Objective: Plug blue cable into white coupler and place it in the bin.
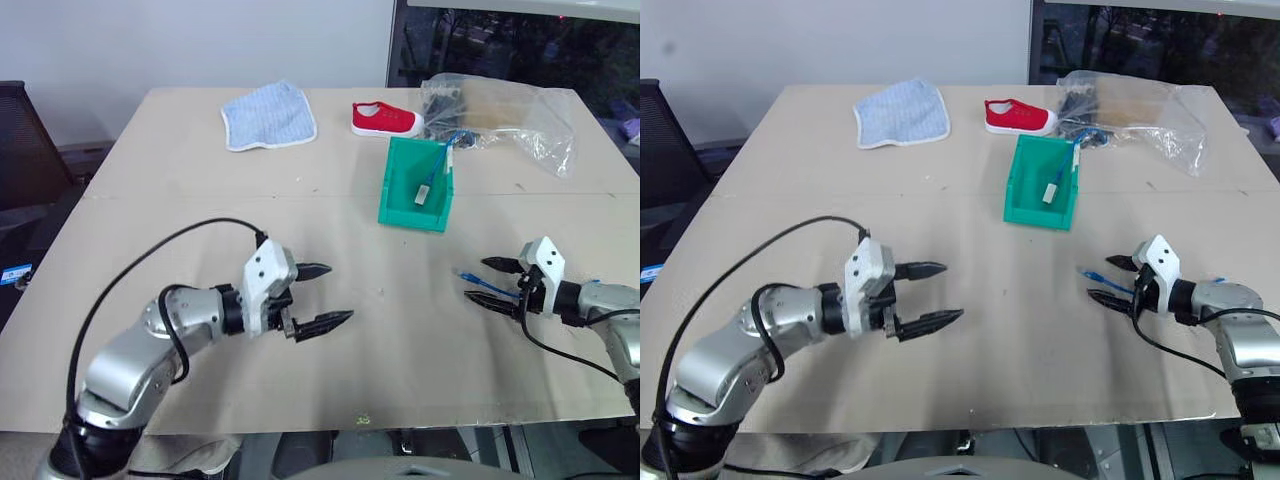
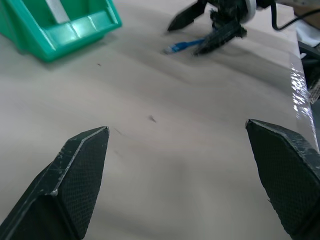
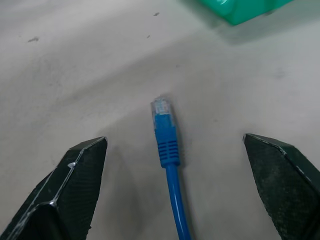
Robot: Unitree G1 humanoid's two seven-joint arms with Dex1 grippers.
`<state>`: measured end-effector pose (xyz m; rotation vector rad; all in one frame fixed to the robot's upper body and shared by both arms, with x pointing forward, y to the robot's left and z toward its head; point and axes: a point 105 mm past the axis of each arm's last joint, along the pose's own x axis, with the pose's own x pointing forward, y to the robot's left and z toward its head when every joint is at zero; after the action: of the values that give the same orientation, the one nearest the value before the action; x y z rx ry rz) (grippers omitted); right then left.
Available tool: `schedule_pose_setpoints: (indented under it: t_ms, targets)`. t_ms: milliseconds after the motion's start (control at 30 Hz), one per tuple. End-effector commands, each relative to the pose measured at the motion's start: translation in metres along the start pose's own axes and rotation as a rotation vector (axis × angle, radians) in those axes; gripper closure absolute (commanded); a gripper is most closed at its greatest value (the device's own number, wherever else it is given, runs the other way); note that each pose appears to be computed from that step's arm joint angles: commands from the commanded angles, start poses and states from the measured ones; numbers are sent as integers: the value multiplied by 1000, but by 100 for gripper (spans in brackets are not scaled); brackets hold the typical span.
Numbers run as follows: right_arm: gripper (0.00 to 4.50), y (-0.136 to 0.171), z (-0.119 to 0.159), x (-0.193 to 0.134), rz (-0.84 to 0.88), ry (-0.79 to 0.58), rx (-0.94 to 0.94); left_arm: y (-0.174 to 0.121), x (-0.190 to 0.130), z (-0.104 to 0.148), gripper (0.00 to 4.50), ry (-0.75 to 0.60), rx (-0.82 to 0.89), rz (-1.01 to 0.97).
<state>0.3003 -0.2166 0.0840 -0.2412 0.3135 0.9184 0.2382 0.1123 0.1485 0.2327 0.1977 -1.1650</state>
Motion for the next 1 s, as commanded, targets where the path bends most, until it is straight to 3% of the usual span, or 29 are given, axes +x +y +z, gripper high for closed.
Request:
schedule_pose_setpoints:
  t_ms: [33, 67, 133, 200, 233, 467, 700, 900, 1000]
  targets:
    - [168, -2, 3, -2, 32, 4, -19, -9, -3, 13, 0, 4, 49, -46]
    - [198, -2, 3, -1, 36, 5, -25, -9, -3, 15, 0, 4, 55, -48]
    - [301, -2, 4, 0, 41, 4, -30, -8, -3, 19, 0, -3, 68, -47]
    - [424, -1, 4, 0, 48, 5, -31, -8, -3, 22, 0, -9, 78, -59]
    - [439, -1, 4, 0, 52, 6, -31, -8, -3, 22, 0, -10, 84, -67]
    - [439, 12, 16, 10, 136, 6, -79, -8, -3, 15, 0, 22, 118, -112]
    - [439, 62, 55, 63, 412, 7, -299, 5, -7, 3, 0, 156, 206, -210]
    - [439, 72, 66, 91, 472, 22, -406, 20, 4, -6, 0, 209, 244, -208]
    - [321, 68, 71, 94, 440, -2, -409, 23, 11, -12, 0, 227, 258, -216]
